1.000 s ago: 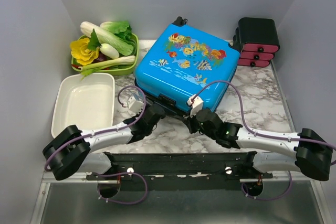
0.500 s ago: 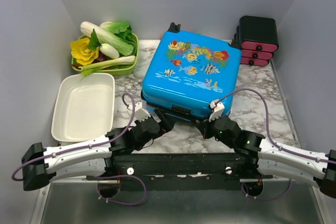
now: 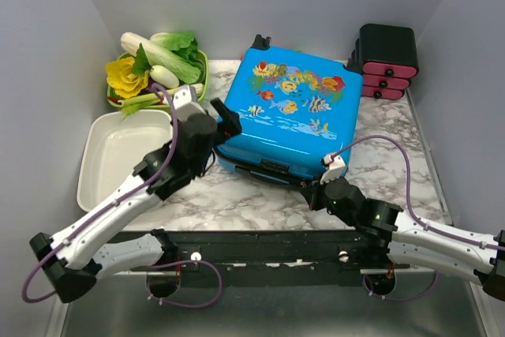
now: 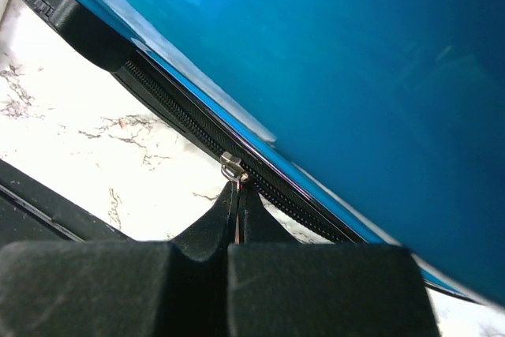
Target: Open, take out, and arrange the luggage
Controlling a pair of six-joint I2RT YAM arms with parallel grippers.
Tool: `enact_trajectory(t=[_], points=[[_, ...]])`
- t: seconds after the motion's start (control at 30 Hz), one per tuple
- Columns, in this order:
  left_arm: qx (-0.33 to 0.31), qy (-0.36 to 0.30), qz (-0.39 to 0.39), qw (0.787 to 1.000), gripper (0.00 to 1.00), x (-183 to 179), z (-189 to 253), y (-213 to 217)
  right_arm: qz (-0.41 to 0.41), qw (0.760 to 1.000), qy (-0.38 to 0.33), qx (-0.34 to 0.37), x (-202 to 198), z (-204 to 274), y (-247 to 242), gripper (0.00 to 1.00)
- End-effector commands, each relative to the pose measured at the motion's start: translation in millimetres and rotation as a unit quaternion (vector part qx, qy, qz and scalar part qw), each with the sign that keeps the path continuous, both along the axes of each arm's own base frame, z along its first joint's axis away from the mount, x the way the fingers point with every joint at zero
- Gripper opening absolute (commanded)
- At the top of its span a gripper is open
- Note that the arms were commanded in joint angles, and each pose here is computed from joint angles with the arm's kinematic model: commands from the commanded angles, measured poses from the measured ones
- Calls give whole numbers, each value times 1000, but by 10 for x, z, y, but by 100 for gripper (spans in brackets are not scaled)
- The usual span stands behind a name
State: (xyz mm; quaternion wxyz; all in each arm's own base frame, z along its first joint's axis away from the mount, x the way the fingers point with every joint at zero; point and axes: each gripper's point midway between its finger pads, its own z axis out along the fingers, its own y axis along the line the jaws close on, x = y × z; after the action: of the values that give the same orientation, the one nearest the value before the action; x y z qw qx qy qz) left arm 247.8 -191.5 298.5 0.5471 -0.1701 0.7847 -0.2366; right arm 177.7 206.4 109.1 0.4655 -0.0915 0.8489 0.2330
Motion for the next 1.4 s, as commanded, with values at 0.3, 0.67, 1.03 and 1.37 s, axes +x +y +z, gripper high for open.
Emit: enact_trajectory(t=[0.3,0.67,1.03,1.37], points=[[108,-17,-108,988,99,2445,227,-228,-39,998,9,-55,7,-205,-279,1],[123,-54,-181,974,99,3715,-144,-622,-31,996,43,-70,-21,-282,-192,1],[124,3,-168,978,85,3945,-956,-617,-32,996,42,-75,-9,-223,-189,1],[101,147,-250,952,49,3143,-1857,-663,96,991,-60,-75,172,143,366,1]])
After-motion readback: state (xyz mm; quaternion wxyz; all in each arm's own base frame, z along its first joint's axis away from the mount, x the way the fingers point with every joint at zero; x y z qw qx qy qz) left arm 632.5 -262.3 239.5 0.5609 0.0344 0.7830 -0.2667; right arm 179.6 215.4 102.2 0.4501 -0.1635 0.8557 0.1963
